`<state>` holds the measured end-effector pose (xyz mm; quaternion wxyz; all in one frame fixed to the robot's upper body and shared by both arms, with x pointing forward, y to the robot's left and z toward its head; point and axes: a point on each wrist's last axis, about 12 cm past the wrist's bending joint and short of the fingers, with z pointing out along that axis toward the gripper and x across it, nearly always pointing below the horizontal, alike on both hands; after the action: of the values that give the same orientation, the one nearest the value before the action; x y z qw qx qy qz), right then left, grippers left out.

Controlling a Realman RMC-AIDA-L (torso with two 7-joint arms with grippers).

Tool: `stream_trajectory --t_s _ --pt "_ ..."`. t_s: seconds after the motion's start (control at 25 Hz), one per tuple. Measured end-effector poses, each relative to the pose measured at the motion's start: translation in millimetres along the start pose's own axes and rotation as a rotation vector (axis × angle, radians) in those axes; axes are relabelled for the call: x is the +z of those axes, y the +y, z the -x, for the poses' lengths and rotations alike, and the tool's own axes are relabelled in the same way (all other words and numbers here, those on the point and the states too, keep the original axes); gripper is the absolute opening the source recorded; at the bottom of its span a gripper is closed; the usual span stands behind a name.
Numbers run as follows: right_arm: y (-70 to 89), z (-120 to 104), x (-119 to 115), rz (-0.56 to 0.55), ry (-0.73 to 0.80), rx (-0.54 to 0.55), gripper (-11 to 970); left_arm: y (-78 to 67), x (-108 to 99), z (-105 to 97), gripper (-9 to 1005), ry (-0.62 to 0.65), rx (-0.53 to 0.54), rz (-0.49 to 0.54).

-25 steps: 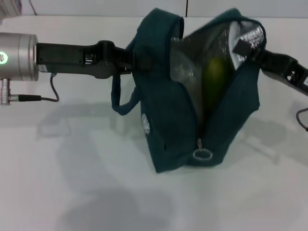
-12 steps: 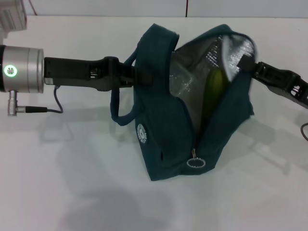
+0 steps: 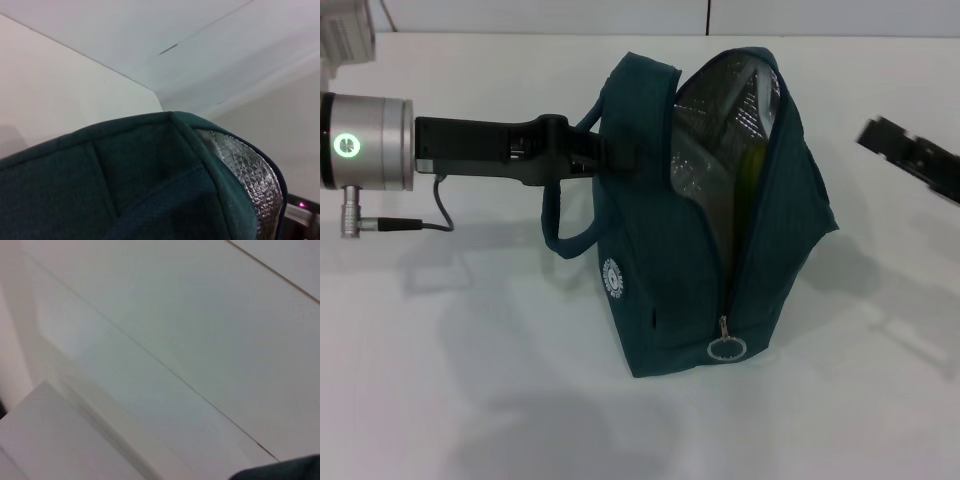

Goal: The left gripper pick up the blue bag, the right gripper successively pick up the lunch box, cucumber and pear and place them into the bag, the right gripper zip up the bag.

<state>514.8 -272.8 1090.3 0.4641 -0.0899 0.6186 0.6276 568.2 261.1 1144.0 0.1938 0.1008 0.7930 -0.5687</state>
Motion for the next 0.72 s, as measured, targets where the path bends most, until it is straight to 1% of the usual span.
stream_trajectory --t_s 0.12,0.2,0.24,0.28,0.32,0.36,0.48,0.64,0.72 --pt "7.3 -3.7 -14.9 0.028 -0.003 -0.100 596 0.1 -0.4 0.2 39 -0.008 -0.001 -0.002" --pt "12.8 -13.5 -25.2 0.048 0.022 -0.190 667 -0.2 -0.5 0.6 39 -0.015 0.000 -0.006" --pt "12.8 -13.5 -25.2 0.048 0.022 -0.190 703 -0.2 -0.4 0.6 39 -0.016 0.001 -0.007" --pt "15.0 -19.3 -28.6 0.057 0.042 -0.235 738 -0.2 -0.3 0.6 39 -0.017 0.002 -0.007" --pt "15.0 -19.3 -28.6 0.057 0.042 -0.235 739 -0.1 -0.1 0.7 39 -0.018 0.004 -0.007" --pt "18.9 -37.5 -33.3 0.083 0.114 -0.339 739 -0.1 0.1 0.6 39 -0.019 0.004 -0.008" --pt "20.4 -57.2 -33.6 0.104 0.187 -0.416 741 -0.3 0.5 0.6 39 -0.020 0.005 -0.009" --pt "20.4 -85.0 -31.2 0.112 0.267 -0.494 744 -0.4 0.5 0.8 39 -0.021 0.006 -0.010" --pt "18.4 -92.7 -29.9 0.100 0.297 -0.504 744 -0.4 0.7 0.7 39 -0.021 0.006 -0.010"
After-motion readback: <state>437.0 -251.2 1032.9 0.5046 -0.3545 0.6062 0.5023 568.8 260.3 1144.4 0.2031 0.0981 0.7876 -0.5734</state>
